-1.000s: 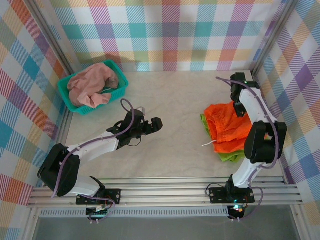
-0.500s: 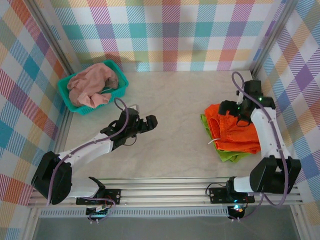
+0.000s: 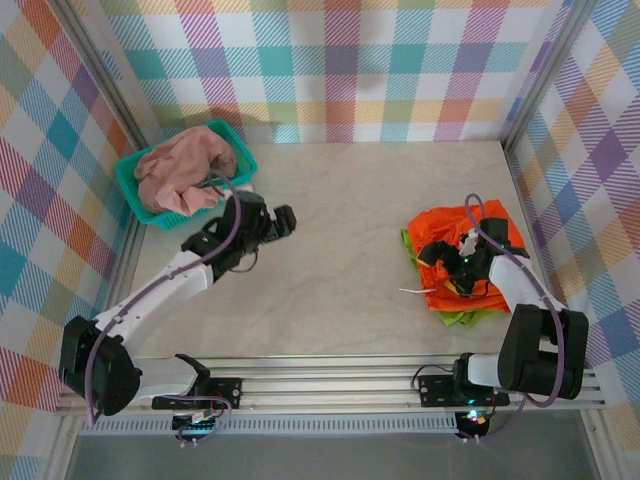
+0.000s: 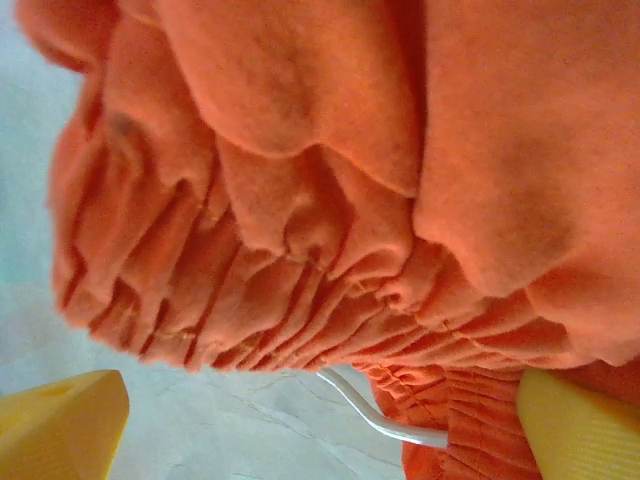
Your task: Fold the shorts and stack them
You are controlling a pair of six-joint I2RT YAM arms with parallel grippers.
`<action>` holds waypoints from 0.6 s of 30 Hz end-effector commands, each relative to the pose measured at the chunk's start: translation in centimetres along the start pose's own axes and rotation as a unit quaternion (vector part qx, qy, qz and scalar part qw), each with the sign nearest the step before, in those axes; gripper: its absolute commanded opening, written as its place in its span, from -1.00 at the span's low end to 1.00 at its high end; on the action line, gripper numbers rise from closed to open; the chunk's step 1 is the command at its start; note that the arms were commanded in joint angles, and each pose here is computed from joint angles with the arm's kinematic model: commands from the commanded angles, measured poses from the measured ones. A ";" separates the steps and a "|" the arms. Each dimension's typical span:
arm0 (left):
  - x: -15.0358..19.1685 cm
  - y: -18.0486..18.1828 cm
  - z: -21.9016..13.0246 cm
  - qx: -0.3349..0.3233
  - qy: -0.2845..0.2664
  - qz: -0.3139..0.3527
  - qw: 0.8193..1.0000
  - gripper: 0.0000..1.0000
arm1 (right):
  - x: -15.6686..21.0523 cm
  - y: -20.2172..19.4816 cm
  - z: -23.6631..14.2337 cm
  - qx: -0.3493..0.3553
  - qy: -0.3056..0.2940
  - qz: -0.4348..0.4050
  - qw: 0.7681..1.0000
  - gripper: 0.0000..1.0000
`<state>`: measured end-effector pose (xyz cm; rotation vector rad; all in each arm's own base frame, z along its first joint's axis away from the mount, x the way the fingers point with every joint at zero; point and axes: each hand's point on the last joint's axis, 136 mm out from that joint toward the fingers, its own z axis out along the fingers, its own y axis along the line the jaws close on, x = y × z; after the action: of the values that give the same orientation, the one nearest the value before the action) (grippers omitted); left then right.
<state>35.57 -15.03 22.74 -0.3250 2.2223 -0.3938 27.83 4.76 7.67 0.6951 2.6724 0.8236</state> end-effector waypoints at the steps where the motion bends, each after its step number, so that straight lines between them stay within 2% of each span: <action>1: -6.0 4.0 -2.6 -0.101 -0.043 0.007 0.994 1.00 | 0.0 2.3 -0.9 -0.057 -0.005 -0.008 0.998 0.99; 6: -13.2 9.5 -2.9 -0.171 -0.053 -0.060 0.982 1.00 | -0.4 6.3 -4.7 -0.123 -0.059 -0.065 0.989 0.99; 8: -15.2 11.1 -1.6 -0.194 -0.047 -0.068 0.978 1.00 | -0.5 7.2 -6.1 -0.134 -0.086 -0.088 0.983 0.99; 13: -17.9 15.9 2.6 -0.272 -0.019 -0.079 0.959 1.00 | -0.2 8.7 -8.0 -0.151 -0.110 -0.113 0.976 0.99; 18: -18.3 20.0 8.7 -0.315 0.031 -0.071 0.946 1.00 | 0.1 9.3 -8.8 -0.161 -0.113 -0.118 0.973 0.99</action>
<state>52.10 6.60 25.06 -0.8263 2.2353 0.1451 27.78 6.96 18.12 0.4072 2.3280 0.9767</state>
